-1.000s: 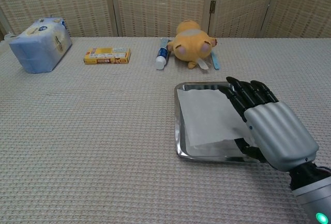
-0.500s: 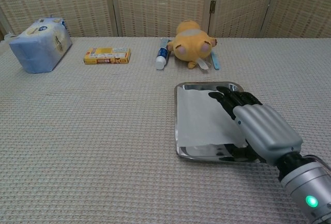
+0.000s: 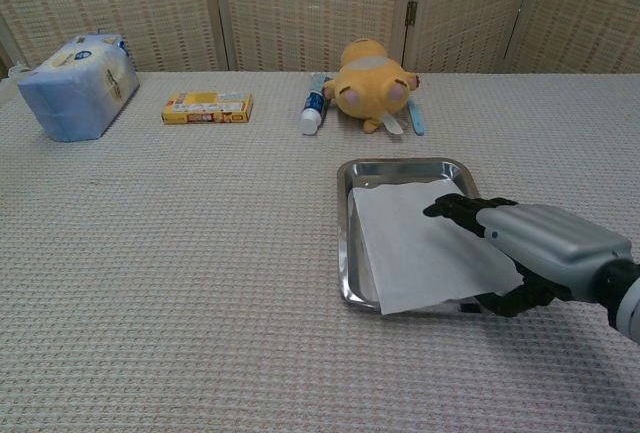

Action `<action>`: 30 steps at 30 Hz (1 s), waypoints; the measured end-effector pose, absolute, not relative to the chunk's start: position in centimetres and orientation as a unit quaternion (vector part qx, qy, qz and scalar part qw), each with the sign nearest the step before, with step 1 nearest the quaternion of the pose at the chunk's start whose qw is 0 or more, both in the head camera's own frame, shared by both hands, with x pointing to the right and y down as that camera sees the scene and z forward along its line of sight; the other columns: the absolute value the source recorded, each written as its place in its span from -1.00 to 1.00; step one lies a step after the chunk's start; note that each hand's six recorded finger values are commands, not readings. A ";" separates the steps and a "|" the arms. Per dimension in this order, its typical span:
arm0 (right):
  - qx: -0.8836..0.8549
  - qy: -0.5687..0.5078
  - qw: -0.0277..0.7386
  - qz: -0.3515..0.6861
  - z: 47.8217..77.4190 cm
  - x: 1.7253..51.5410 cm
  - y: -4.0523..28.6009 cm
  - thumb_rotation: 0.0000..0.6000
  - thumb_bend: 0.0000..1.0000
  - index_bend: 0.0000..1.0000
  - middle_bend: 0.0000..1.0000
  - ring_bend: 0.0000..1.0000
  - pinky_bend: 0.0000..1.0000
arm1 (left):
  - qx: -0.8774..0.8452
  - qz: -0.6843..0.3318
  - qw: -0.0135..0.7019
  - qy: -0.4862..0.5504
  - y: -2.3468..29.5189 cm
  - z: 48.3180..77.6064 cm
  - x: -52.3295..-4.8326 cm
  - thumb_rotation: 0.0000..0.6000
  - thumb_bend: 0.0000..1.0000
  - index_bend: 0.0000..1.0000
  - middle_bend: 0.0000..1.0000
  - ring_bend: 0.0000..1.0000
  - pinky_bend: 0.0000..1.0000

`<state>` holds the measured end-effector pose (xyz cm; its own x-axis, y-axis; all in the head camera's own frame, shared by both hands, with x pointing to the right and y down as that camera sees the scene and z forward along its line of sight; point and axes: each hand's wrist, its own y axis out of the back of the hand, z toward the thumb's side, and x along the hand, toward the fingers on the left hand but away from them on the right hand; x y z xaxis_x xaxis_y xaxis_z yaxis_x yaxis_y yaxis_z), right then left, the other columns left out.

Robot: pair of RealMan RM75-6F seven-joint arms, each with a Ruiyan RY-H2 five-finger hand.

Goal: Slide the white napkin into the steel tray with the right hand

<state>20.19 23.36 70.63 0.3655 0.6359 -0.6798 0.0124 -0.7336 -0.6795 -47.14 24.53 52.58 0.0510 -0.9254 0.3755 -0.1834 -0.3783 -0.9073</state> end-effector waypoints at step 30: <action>-0.798 -0.130 0.247 0.533 69.0 17.8 18.9 1.00 -0.32 -1.00 -1.00 -1.00 -1.00 | -0.629 -0.544 0.349 0.432 24.5 53.1 -47.3 1.00 -0.01 -0.89 -0.80 -1.00 -0.90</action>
